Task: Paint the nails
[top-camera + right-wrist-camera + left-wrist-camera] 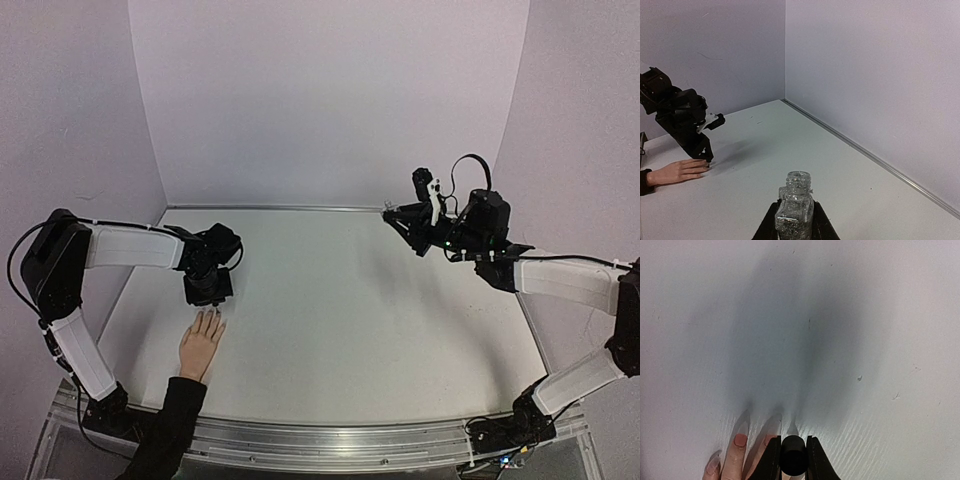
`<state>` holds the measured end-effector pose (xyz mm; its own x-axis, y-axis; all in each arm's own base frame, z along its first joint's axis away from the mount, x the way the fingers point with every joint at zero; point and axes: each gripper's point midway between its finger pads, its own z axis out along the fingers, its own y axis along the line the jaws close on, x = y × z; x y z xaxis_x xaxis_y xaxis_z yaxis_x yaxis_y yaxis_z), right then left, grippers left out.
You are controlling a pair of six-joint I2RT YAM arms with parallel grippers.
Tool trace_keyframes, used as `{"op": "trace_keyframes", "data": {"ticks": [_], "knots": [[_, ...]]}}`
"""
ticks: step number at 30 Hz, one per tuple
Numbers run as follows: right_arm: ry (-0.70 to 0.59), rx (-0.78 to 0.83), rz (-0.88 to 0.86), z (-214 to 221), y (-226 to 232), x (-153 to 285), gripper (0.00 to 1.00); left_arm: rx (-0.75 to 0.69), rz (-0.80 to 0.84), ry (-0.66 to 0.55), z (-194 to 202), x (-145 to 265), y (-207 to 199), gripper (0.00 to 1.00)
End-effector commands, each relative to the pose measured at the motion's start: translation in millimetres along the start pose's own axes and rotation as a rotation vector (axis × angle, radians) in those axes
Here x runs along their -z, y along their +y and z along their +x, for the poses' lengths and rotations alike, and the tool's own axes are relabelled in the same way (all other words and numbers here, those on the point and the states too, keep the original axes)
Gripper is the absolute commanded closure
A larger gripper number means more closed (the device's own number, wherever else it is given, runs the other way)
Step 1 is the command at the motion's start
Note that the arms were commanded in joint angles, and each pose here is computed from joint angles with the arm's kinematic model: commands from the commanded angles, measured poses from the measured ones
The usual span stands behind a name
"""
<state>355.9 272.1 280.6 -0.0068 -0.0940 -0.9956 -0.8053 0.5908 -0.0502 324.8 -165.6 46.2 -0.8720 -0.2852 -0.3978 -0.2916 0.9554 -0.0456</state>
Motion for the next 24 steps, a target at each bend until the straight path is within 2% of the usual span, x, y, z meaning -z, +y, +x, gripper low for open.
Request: {"op": "trace_keyframes", "data": {"ticks": [1, 5, 8, 14, 24], "knots": [[-0.073, 0.024, -0.007, -29, -2, 0, 1.00, -0.008, 0.019, -0.095, -32, 11, -13, 1.00], [-0.083, 0.026, -0.009, -33, -1, 1, 1.00, -0.008, 0.033, -0.135, -46, 29, -14, 1.00], [-0.088, 0.024, -0.014, -35, 0, 2, 1.00, 0.022, 0.043, -0.117, -37, 36, -7, 1.00], [-0.094, 0.013, -0.024, -36, 2, 2, 1.00, 0.001, 0.076, -0.022, -5, 27, 1, 1.00], [-0.097, 0.016, -0.020, -36, 2, 3, 1.00, -0.057, 0.074, 0.018, -1, 12, -8, 1.00]]}}
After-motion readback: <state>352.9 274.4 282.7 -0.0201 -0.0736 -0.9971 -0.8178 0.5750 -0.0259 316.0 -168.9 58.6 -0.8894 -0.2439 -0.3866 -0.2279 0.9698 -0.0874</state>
